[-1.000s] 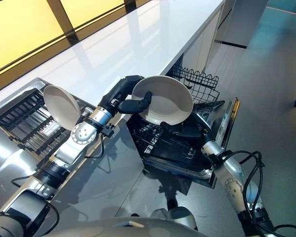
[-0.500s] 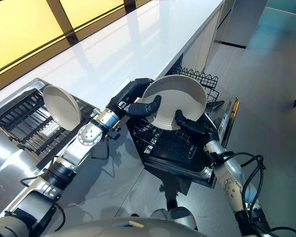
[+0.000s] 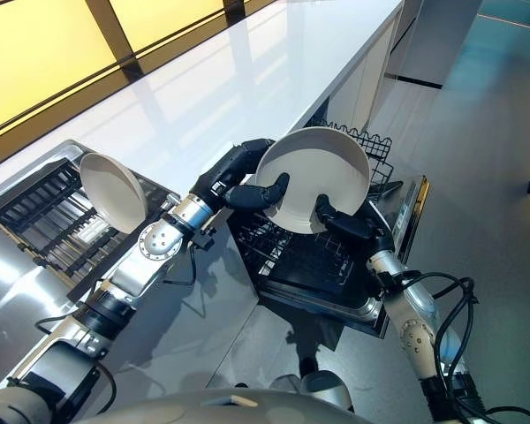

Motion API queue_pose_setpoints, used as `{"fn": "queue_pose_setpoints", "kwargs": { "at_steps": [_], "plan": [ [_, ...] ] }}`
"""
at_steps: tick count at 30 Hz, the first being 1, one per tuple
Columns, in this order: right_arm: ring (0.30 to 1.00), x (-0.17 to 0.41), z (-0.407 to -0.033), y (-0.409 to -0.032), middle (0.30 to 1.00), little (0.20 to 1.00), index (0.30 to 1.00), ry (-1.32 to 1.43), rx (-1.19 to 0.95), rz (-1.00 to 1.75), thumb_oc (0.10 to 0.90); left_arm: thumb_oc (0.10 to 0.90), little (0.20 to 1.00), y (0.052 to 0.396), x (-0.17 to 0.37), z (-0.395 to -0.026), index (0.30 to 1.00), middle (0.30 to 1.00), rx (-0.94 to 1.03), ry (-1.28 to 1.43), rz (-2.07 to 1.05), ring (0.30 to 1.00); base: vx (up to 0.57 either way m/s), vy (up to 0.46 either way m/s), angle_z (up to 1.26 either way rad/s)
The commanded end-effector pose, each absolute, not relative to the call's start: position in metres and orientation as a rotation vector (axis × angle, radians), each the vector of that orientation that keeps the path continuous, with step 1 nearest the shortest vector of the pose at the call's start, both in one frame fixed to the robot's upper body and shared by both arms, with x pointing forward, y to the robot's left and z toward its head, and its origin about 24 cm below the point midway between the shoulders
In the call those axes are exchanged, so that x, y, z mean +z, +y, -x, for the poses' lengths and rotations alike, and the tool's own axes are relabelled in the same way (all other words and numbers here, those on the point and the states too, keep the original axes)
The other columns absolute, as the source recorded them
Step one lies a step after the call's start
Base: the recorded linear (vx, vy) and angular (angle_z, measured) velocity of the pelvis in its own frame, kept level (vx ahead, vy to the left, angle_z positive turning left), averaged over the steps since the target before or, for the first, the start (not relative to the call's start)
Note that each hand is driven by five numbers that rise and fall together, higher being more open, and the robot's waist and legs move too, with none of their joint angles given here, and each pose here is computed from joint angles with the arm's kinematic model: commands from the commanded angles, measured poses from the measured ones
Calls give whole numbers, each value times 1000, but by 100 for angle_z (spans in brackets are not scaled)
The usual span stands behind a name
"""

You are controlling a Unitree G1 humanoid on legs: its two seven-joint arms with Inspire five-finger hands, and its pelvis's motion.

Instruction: Pick up plates and place into dishwasher.

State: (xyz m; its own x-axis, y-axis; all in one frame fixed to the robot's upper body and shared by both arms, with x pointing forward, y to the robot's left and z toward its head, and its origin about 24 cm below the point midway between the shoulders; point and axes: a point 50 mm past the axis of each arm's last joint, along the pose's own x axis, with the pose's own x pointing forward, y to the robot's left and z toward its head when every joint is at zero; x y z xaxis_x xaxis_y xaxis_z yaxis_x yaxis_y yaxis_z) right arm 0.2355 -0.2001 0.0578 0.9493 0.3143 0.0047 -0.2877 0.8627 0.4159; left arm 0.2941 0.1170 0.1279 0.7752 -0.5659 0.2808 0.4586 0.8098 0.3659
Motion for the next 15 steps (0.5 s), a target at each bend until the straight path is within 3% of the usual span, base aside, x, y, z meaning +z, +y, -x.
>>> {"fn": "queue_pose_setpoints", "kwargs": {
  "at_steps": [1,15],
  "plan": [
    [300,113,-246,-208,300,200,300,-269,334,-392,100,800,900,147,189,-297,900,900,-425,-635,-378,900,0,0,0],
    [300,108,-247,-249,300,200,300,-225,-23,21,100,800,900,179,201,-270,900,900,-307,-652,-511,900,-5,-14,9]
  ]
}}
